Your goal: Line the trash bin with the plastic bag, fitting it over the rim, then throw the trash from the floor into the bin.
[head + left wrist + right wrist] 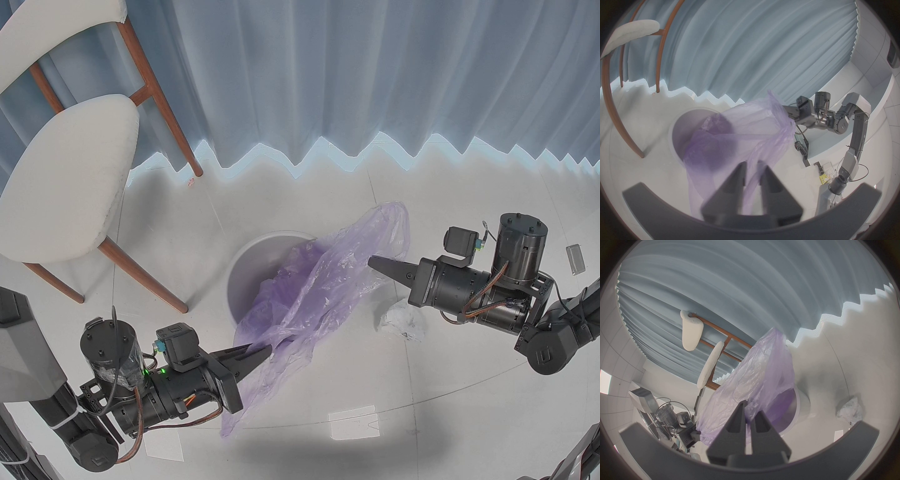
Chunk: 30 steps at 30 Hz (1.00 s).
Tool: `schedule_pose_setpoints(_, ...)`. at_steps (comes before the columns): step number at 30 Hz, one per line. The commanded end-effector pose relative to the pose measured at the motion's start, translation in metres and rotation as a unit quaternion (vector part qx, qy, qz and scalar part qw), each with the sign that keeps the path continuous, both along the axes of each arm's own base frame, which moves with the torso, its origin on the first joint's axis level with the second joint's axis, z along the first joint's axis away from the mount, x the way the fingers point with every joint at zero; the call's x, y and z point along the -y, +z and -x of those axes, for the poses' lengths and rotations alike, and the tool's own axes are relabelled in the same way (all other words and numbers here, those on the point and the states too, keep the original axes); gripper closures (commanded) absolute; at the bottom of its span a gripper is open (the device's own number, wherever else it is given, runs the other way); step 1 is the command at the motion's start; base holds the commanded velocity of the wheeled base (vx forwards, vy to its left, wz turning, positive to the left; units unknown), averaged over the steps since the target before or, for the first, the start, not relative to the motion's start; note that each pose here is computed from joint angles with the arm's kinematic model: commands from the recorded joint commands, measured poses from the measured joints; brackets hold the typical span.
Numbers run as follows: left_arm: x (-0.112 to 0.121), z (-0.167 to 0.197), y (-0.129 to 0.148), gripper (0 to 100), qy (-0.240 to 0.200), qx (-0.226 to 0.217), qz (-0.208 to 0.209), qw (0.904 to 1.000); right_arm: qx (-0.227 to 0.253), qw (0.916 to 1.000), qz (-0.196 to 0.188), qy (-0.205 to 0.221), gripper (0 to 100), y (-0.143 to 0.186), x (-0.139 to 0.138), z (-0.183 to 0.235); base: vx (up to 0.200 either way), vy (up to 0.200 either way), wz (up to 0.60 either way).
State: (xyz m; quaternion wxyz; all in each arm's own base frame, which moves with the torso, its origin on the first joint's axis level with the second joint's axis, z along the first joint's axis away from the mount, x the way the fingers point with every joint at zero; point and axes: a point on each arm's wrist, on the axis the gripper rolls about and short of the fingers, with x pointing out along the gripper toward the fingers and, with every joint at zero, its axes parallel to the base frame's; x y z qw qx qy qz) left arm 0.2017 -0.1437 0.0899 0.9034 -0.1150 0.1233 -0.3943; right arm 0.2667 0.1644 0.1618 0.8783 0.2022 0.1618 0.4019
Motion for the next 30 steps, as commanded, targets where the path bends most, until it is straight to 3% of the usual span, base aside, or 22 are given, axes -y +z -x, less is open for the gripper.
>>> schedule_pose_setpoints(1, -0.004, -0.009, 0.004, 100, 0.016, 0.010, 0.008, 0.9998, 0.008, 0.9999, -0.006, 0.007, 100, 0.003, 0.002, 0.004, 0.000, 0.000, 0.00)
schedule_pose_setpoints(12, -0.015, -0.024, 0.016, 100, 0.046, 0.037, 0.024, 0.9980, 0.028, 0.9977, -0.022, 0.057, 100, 0.001, 0.006, 0.021, 0.000, 0.000, 0.00)
schedule_pose_setpoints(15, -0.019, -0.029, 0.029, 100, 0.058, 0.048, 0.054, 0.9957, 0.025, 0.9965, -0.023, 0.077, 100, 0.000, 0.010, 0.026, 0.000, 0.000, 0.00)
schedule_pose_setpoints(19, -0.024, -0.030, 0.044, 100, 0.068, 0.054, 0.091, 0.9921, 0.025, 0.9969, -0.023, 0.071, 100, 0.000, 0.013, 0.023, 0.000, 0.000, 0.00)
schedule_pose_setpoints(30, -0.044, -0.055, 0.056, 100, 0.119, 0.085, 0.103, 0.9839, 0.008, 0.9994, -0.028, 0.017, 100, -0.004, 0.035, 0.000, 0.000, 0.000, 0.00)
